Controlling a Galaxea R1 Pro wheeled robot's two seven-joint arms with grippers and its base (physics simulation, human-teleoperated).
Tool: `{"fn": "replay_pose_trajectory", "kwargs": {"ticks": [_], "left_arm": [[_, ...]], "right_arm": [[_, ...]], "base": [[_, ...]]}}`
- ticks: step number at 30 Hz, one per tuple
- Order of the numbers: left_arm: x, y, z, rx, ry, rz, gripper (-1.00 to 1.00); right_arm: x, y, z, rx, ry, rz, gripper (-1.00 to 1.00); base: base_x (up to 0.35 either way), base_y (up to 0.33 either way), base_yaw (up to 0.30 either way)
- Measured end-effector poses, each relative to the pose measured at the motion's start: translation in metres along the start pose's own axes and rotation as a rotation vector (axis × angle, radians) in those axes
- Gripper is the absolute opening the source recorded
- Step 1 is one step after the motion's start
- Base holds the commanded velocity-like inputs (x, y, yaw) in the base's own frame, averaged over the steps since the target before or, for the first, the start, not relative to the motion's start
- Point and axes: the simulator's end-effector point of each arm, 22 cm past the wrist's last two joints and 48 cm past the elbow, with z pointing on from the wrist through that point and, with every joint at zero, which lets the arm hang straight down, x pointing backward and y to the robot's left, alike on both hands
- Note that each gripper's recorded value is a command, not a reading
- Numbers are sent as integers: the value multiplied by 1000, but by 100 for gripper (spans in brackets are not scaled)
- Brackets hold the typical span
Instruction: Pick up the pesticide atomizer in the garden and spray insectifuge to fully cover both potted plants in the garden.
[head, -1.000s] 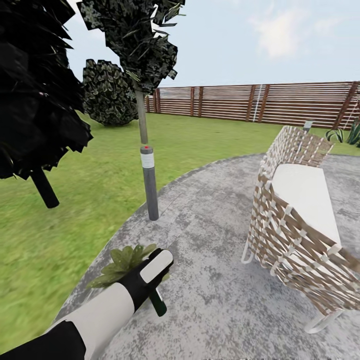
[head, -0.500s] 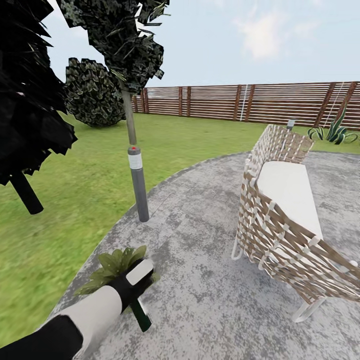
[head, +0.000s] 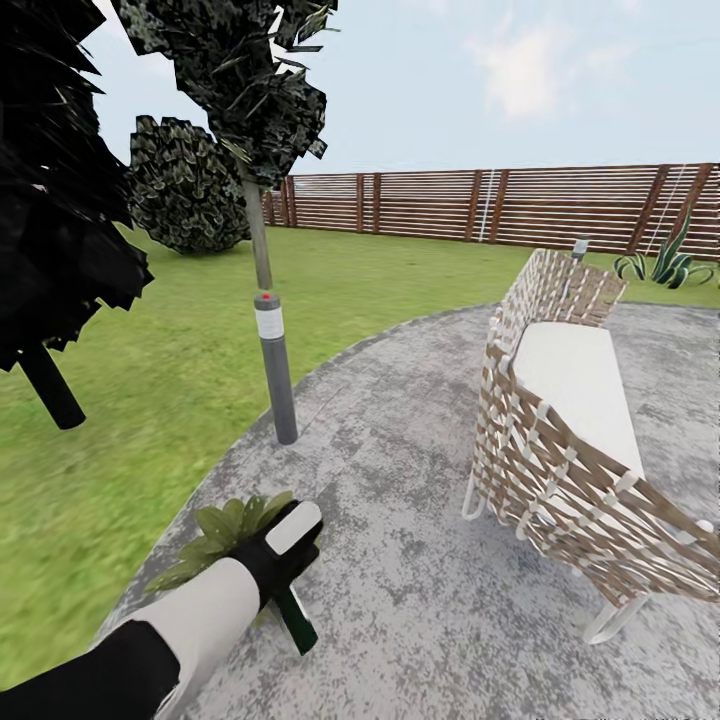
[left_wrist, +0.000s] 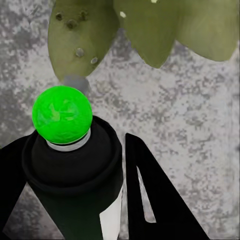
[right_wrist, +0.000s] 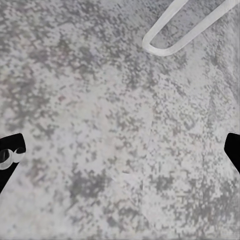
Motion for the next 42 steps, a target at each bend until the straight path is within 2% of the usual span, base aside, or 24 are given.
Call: {"fn": "replay_pose_trajectory", "kwargs": {"ticks": [2,3,4,5,6,7,8,14,18,22,27,29,30,32,33,36,39,42], "left_arm": [[-4,-16,-31,11,-24,7,-100],[-7,-28,-60,33,-50,-24,-100],[-9,-31,-64,45,-58,-51,-100],[-9,-30,-63,44,-60,-63,-100],[-7,-23,-56,21,-64,-98,-100],[-6,-20,-53,12,-64,-102,-100],[-5,-15,-48,-1,-71,-145,-100],[-12,-10,-46,-9,-96,-257,-100],[-17,-6,-44,-15,-103,-289,-100],[-19,6,-35,-53,-103,-305,-100],[-52,20,-32,-77,-110,-379,-100],[-83,32,-32,-82,-99,-448,-100],[-107,44,-30,-84,-106,-476,-100],[-131,44,-25,-30,-129,-474,-100],[-147,40,-23,4,-139,-449,-100],[-157,32,-23,31,-132,-407,-100],[-151,14,-22,86,-107,-349,-100],[-127,-12,-21,146,-61,-286,-100]], "right_arm": [[0,0,0,-1,0,0,100],[0,1,0,-1,0,0,100],[0,1,0,-2,0,1,100],[0,2,0,-2,0,1,100],[0,3,0,-3,0,3,100],[0,4,0,-3,0,3,100],[1,6,0,-5,1,5,100],[1,7,0,-6,2,2,100],[3,7,0,-6,5,2,100],[3,7,0,-6,6,2,100],[4,8,0,-6,7,3,100],[4,10,0,-8,8,1,100],[5,17,0,-14,8,8,100],[5,24,0,-20,7,13,100],[4,28,0,-23,6,15,100],[4,29,0,-24,3,16,100],[4,30,0,-24,2,15,100],[3,29,0,-24,2,15,100]], "base": [[0,0,-228],[0,0,-267],[0,0,-268],[0,0,-270],[0,0,-270],[0,0,-271],[0,0,-271],[15,0,-214],[226,-33,-43],[175,-54,-8],[25,-8,-1],[2,-1,0],[0,0,0],[0,0,0],[0,0,0],[0,0,0],[0,0,0],[0,0,0]]}}
